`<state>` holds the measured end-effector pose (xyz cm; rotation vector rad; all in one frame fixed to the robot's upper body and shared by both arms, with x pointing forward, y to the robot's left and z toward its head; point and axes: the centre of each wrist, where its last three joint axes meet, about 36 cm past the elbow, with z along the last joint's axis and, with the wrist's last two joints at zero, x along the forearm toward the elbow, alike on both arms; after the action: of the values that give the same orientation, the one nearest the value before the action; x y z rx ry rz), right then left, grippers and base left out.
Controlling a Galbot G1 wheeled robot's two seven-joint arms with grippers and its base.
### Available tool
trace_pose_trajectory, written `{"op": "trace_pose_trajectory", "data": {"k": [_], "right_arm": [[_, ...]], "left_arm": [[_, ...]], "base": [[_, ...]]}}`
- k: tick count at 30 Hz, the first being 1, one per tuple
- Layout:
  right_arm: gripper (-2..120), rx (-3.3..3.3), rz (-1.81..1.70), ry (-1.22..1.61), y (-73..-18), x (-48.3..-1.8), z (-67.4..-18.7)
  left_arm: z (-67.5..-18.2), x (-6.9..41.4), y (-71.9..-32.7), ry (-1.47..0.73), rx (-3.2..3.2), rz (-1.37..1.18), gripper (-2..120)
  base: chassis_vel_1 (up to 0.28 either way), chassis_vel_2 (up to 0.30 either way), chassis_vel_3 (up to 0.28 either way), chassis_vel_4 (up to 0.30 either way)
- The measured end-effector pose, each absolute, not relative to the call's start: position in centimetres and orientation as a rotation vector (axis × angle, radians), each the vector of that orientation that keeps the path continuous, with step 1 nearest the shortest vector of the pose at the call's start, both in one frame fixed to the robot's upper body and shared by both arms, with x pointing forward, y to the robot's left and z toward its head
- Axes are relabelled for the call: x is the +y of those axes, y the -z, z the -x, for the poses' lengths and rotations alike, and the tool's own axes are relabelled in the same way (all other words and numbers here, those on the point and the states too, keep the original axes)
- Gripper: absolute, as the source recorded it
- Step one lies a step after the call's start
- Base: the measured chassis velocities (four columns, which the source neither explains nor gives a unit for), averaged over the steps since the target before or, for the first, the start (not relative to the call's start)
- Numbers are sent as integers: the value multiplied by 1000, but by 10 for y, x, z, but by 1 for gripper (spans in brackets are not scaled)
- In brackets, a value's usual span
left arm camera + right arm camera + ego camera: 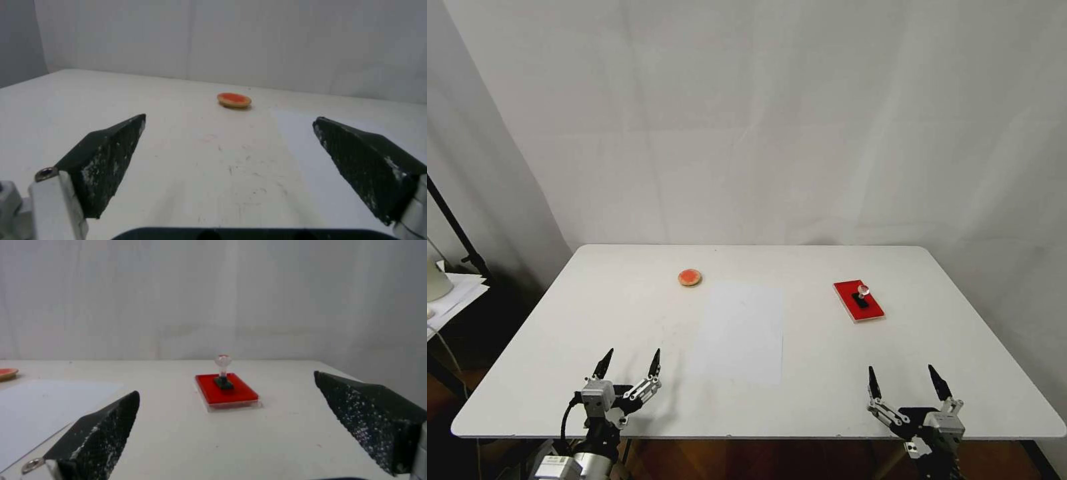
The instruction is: Pick up the stamp from the ink pad and place it onto another ink pad.
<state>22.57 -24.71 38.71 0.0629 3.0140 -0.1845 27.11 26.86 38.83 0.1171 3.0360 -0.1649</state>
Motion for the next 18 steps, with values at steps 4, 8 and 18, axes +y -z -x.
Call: {"op": "trace_pose_trajectory", "data": {"k": [4,8,18], "right_arm": [[100,3016,-58,177,-386,-246,-226],[100,3018,-52,175,-385,-246,-227],[100,3046,-20,99,-398,-269,-252]], "left_arm": [[-271,269,-388,165,3036,-117,100],[-271,269,-388,165,3036,-117,100],[-271,269,-388,165,3036,-117,100]], "base": [[0,0,0,0],[0,0,0,0],[0,0,0,0]]}}
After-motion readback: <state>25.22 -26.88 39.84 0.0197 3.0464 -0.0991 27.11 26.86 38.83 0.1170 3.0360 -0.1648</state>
